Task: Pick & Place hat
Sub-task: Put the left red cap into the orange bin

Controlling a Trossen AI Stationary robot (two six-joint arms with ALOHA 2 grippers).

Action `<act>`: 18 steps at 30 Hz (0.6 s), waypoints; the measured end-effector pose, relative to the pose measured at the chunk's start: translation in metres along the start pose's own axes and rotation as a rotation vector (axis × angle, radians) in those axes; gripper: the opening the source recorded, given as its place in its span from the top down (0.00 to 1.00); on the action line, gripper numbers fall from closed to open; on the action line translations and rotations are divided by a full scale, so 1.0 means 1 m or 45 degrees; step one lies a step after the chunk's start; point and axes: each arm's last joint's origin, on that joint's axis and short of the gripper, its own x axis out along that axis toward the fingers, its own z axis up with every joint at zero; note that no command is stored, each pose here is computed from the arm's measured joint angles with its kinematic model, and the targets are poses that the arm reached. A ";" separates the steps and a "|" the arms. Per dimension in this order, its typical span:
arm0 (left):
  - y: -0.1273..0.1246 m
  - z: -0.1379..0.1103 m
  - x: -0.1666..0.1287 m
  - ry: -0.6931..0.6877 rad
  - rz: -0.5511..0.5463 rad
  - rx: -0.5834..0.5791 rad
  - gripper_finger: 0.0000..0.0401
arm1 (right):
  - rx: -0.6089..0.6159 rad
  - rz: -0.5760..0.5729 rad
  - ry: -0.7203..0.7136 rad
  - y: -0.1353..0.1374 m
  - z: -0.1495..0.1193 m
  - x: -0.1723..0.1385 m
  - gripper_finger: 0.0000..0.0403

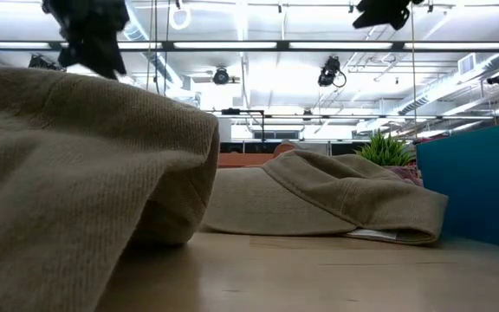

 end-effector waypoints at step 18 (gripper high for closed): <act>0.036 0.020 0.092 0.483 0.434 -0.052 0.61 | 0.032 -0.018 0.062 0.000 -0.001 0.014 0.48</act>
